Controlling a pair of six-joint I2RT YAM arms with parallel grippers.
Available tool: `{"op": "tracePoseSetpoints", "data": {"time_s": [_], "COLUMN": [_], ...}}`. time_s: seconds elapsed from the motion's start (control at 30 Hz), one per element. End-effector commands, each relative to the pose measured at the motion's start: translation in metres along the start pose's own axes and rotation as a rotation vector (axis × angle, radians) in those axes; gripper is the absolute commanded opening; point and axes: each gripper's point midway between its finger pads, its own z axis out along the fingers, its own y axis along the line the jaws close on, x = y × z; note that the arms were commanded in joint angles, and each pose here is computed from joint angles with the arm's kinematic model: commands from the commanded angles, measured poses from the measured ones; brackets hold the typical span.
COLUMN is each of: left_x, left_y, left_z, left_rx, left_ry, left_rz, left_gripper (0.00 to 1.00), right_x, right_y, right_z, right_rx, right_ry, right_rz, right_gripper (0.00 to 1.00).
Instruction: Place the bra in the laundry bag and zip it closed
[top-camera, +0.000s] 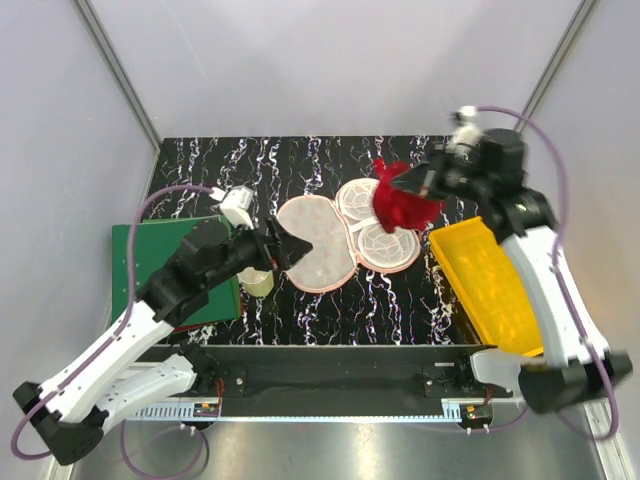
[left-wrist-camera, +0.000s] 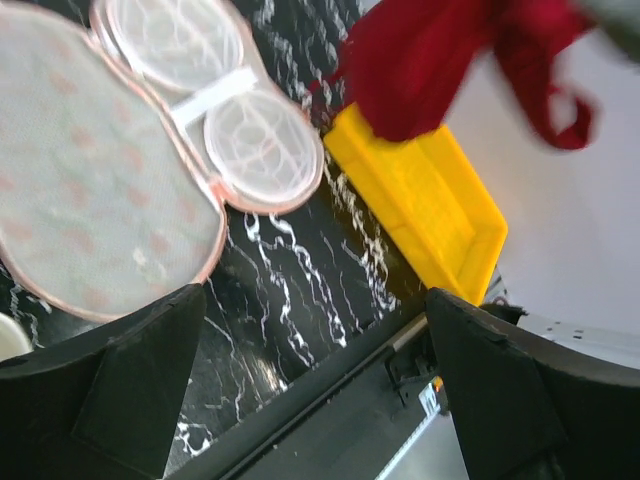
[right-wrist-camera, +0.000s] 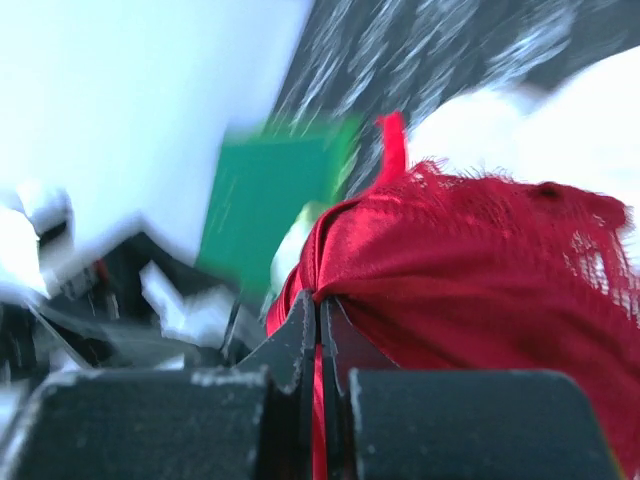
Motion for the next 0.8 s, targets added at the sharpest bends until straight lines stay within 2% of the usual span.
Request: {"op": "tracePoseSetpoints", "data": {"time_s": [0.0, 0.03, 0.1, 0.2, 0.3, 0.4, 0.43, 0.47, 0.5, 0.6, 0.63, 0.77], "left_x": [-0.043, -0.049, -0.047, -0.039, -0.019, 0.011, 0.030, 0.039, 0.055, 0.086, 0.089, 0.105], "left_y": [-0.006, -0.004, 0.006, 0.019, 0.026, 0.037, 0.044, 0.048, 0.053, 0.057, 0.050, 0.036], "left_z": [-0.036, -0.046, -0.051, -0.054, -0.040, -0.016, -0.003, 0.004, 0.015, 0.033, 0.039, 0.050], "left_rx": [-0.017, -0.029, -0.067, -0.113, -0.114, -0.122, -0.132, -0.136, -0.139, -0.108, -0.081, -0.059], "left_ry": [-0.196, -0.237, -0.245, -0.226, -0.131, 0.009, 0.082, 0.119, 0.189, 0.303, 0.308, 0.352], "left_rz": [0.062, 0.066, 0.085, 0.113, 0.149, 0.137, 0.111, 0.102, 0.086, 0.042, 0.043, 0.104], "left_gripper": [0.98, 0.99, 0.99, 0.99, 0.99, 0.99, 0.99, 0.99, 0.98, 0.95, 0.95, 0.94], "right_x": [0.085, 0.100, 0.138, 0.190, 0.231, 0.256, 0.260, 0.271, 0.272, 0.279, 0.283, 0.277], "right_y": [0.047, 0.037, 0.009, -0.055, -0.114, -0.135, -0.136, -0.141, -0.140, -0.142, -0.151, -0.178], "right_z": [0.040, 0.050, 0.058, 0.066, 0.059, 0.043, 0.040, 0.032, 0.027, 0.014, 0.009, -0.012], "right_rx": [-0.320, -0.317, -0.270, -0.076, 0.169, 0.258, 0.259, 0.280, 0.283, 0.317, 0.381, 0.596], "right_ry": [0.375, 0.431, 0.530, 0.613, 0.642, 0.657, 0.656, 0.671, 0.657, 0.624, 0.595, 0.424], "right_rz": [-0.077, -0.062, 0.001, 0.075, 0.124, 0.157, 0.161, 0.184, 0.188, 0.239, 0.271, 0.349], "right_gripper": [0.00, 0.00, 0.00, 0.00, 0.00, 0.00, 0.05, 0.13, 0.25, 0.47, 0.62, 0.81]}}
